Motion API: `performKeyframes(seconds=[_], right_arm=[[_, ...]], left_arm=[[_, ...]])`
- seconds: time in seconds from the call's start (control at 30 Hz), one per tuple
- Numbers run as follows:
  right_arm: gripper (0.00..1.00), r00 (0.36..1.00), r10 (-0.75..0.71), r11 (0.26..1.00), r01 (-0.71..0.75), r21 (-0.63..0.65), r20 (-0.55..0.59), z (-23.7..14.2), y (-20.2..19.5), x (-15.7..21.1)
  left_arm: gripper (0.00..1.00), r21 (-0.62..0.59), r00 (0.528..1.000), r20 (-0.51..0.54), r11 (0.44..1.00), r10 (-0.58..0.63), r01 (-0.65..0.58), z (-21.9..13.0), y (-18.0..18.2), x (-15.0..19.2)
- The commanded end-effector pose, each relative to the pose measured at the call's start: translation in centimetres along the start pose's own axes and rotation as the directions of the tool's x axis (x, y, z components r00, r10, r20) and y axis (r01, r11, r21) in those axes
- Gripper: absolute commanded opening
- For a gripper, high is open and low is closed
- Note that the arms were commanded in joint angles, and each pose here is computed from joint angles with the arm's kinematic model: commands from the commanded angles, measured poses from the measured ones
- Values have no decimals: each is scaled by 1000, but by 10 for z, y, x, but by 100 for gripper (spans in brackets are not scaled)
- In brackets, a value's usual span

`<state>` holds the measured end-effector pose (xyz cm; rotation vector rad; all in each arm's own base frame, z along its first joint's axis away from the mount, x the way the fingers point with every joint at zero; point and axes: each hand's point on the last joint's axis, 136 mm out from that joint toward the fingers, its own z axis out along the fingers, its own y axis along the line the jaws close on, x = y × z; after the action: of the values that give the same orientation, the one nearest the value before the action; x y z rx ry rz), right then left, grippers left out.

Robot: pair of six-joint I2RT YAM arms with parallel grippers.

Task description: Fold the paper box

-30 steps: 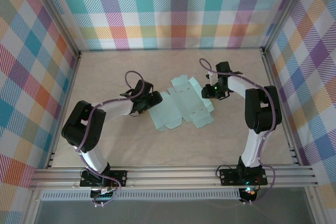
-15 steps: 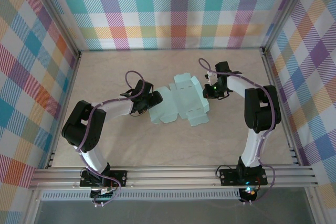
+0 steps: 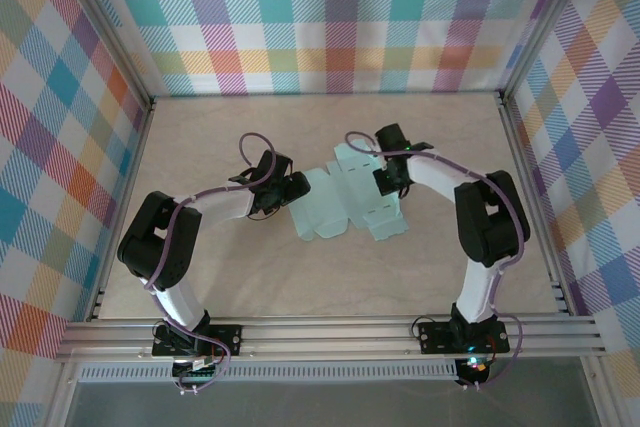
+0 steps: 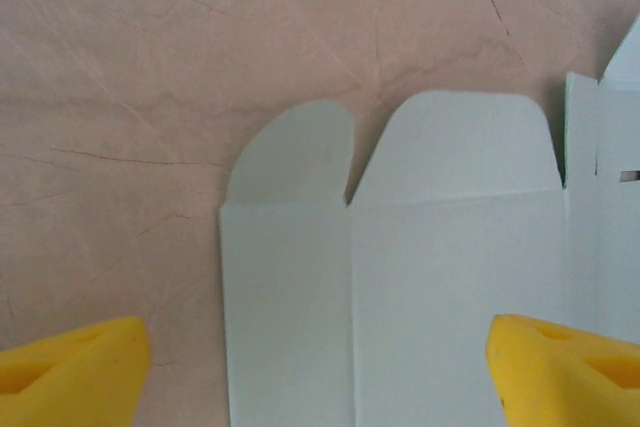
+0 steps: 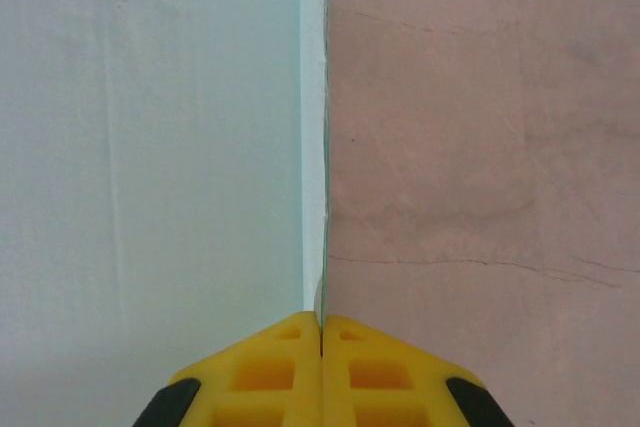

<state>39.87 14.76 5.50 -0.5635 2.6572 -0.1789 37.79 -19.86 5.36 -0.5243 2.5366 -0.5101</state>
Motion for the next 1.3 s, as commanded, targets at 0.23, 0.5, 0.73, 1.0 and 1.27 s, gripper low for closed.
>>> performKeyframes(seconds=[0.23, 0.5, 0.73, 1.0, 1.27], right_arm=[[0, 979, -198, 877, 194, 439, -37, -9, 4, -4], [0, 971, -235, 852, 232, 469, -54, -6, 19, 2], [0, 989, -141, 975, 133, 178, 34, -15, 38, -4], [0, 993, -61, 986, 75, -147, 100, -30, 37, -14], [0, 988, -5, 935, 60, -350, 157, -41, 33, -22]], left_arm=[[87, -4, 1000, 9, 1000, 13, -13, -5, -1, 0], [87, -2, 1000, 8, 1000, 8, -8, -5, 1, 2], [87, 6, 999, 37, 1000, 9, -9, -9, -1, -6], [94, 68, 969, 159, 977, 190, -203, -31, -34, -60], [96, 289, 958, 93, 913, 273, -288, -24, -77, -90]])
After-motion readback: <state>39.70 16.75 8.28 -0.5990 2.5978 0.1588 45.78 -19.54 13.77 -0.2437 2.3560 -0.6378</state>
